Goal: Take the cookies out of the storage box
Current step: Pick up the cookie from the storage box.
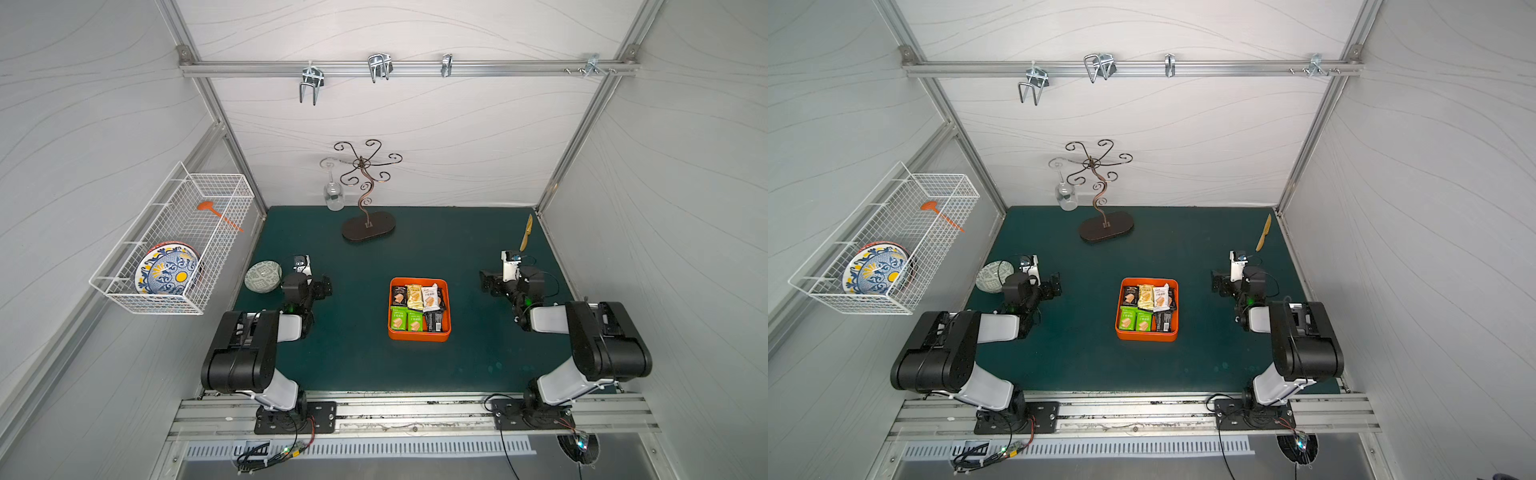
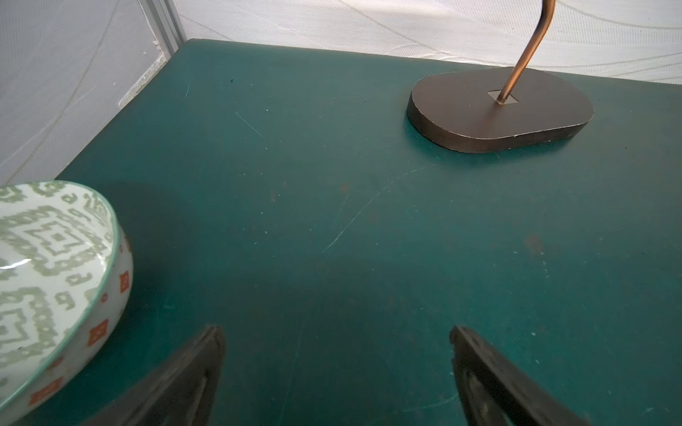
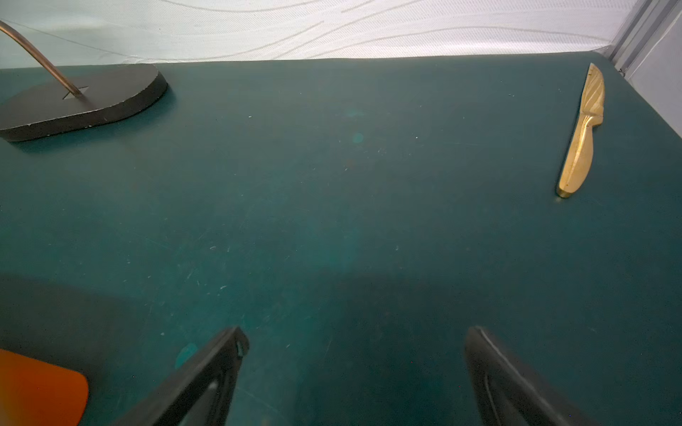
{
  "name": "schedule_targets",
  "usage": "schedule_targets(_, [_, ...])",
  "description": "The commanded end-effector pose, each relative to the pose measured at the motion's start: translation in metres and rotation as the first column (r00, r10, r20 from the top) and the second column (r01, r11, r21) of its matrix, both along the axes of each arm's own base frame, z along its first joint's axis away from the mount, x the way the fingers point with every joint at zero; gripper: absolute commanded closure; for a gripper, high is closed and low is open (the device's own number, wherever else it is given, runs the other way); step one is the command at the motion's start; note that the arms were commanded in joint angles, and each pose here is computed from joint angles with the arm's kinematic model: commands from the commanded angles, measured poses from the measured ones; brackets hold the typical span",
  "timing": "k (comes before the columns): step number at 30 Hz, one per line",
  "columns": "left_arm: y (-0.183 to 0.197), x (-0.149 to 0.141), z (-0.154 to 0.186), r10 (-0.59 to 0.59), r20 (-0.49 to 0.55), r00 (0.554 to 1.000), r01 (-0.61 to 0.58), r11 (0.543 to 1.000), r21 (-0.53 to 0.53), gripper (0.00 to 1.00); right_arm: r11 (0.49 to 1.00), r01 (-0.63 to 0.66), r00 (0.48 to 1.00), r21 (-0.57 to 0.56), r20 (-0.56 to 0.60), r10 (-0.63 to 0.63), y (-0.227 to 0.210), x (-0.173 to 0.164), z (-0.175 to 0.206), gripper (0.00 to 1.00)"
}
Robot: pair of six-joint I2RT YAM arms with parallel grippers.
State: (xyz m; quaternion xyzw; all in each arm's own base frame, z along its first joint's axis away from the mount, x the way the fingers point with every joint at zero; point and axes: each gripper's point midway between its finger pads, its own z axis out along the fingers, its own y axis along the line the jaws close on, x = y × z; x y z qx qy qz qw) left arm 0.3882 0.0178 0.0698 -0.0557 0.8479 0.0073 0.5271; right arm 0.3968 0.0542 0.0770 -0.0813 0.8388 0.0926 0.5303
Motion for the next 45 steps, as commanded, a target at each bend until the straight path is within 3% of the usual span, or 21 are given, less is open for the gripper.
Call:
schedule_targets(1, [0.001,0.014,0.021,0.003,0.075,0.997,-0.005,1.0,0.014,0.0,1.0,-0.005,1.0,-0.006,0.009,0.005,0.002,0.004,0.005,0.01])
schedule_targets(17, [0.004,0.014,0.022,0.012,0.073,0.997,-0.012,1.0,0.0,0.01,0.999,-0.025,0.999,0.045,0.022,0.024,-0.001,0.001,0.008,0.01])
schedule_targets(24, [0.01,0.014,0.044,0.049,0.023,0.999,-0.049,0.999,-0.006,0.01,0.995,0.084,0.996,0.046,-0.035,-0.083,-0.019,0.009,0.035,0.01])
schedule_targets(26, [0.012,0.013,0.051,0.071,0.012,0.997,-0.071,0.997,0.003,0.01,0.983,0.175,0.981,0.052,-0.092,-0.17,-0.03,0.01,0.045,0.01])
schedule_targets(31, [0.003,0.012,0.081,0.09,-0.007,0.996,-0.09,0.996,-0.024,0.01,0.909,0.319,0.913,0.27,-0.344,-0.218,-0.024,0.008,0.074,0.01])
schedule_targets(33, [-0.005,0.012,0.092,0.088,-0.026,0.996,-0.09,0.994,-0.058,0.01,0.871,0.326,0.89,0.368,-0.431,-0.151,-0.013,0.005,0.083,0.01])
schedule_targets(36, [-0.02,0.006,0.102,0.084,-0.059,0.995,-0.089,0.992,-0.092,0.01,0.85,0.265,0.893,0.455,-0.449,-0.038,0.01,-0.002,0.095,0.01])
schedule_targets(40, [-0.045,-0.009,0.108,0.078,-0.115,0.99,-0.096,0.982,-0.161,0.01,0.89,0.243,0.866,0.384,-0.499,-0.021,0.032,-0.026,0.103,0.01])
schedule_targets(45, [-0.079,-0.036,0.103,0.05,-0.228,0.972,-0.125,0.937,-0.327,0.01,0.964,0.111,0.843,0.243,-0.536,0.038,0.075,-0.073,0.113,0.01])
